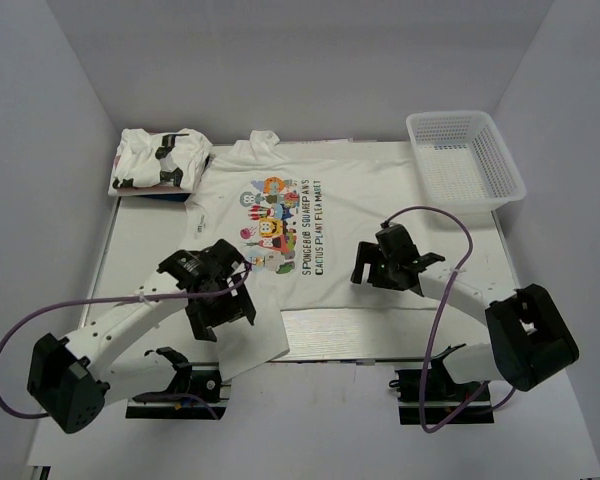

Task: Fold and stack the t-shirts
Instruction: Grap the side of the flattened tshirt closest away from the robot with both arms

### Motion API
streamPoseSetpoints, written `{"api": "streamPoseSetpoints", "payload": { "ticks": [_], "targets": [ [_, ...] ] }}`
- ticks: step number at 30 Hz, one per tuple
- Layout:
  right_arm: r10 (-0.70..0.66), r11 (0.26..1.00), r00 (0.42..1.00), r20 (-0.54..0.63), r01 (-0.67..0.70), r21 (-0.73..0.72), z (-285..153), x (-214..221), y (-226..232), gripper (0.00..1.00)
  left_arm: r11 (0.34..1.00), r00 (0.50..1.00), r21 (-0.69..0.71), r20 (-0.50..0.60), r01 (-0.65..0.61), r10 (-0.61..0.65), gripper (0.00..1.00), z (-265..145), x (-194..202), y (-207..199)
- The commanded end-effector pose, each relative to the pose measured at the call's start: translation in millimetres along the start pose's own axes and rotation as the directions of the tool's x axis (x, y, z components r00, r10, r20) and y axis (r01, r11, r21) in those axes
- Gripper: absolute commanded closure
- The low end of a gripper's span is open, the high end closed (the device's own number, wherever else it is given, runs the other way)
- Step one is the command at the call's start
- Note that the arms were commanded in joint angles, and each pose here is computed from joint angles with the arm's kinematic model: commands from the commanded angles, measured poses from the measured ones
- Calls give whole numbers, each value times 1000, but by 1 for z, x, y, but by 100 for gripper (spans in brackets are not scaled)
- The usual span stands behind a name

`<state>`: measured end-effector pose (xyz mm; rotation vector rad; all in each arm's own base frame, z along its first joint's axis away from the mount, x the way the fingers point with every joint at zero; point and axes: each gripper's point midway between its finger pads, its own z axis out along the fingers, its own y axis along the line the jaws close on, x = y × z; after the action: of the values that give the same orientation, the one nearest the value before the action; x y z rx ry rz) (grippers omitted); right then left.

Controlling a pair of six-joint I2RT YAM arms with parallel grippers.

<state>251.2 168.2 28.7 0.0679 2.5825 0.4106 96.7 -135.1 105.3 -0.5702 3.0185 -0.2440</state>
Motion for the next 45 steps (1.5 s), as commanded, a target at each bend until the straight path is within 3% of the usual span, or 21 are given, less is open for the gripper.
{"api": "streamPoseSetpoints", "payload": {
  "ticks": [1, 7, 12, 17, 21, 25, 33, 41, 45],
  "targets": [
    [8, 999, 998, 56, -10, 39, -9, -11, -8, 10, 1000, 993, 22, 115, 14, -16, 0, 8, -30, -17],
    [83, 985, 987, 136, -102, 139, -34, -20, -30, 10, 995, 999, 95, -31, 39, -36, 0, 27, 21, 9],
    [153, 967, 984, 94, -168, 191, -39, -4, -49, 10, 978, 990, 192, -131, 85, -60, 0, 29, 53, 20],
    [197, 966, 977, 78, -207, 152, -44, -4, -49, 10, 993, 970, 68, -233, 92, -74, 3, 61, 71, 43],
    [194, 955, 971, 139, -220, 200, -58, -14, -62, 10, 995, 988, -78, -139, 53, -64, 11, 62, 45, 50],
    [198, 951, 963, 182, -234, 204, -70, -21, -67, 10, 987, 995, -150, -77, 49, -61, 13, 57, 28, 49],
    [236, 917, 955, 182, -281, 282, -78, -12, -90, 10, 994, 997, -103, -67, 30, -37, 39, 71, 22, 35],
    [318, 891, 935, 158, -352, 286, -72, -8, -98, 10, 984, 994, -177, -112, -10, -10, 37, 85, 33, 54],
    [349, 876, 924, 156, -381, 296, -71, -3, -104, 10, 990, 987, -128, -155, -53, 33, 37, 89, 39, 42]
  ]
}}
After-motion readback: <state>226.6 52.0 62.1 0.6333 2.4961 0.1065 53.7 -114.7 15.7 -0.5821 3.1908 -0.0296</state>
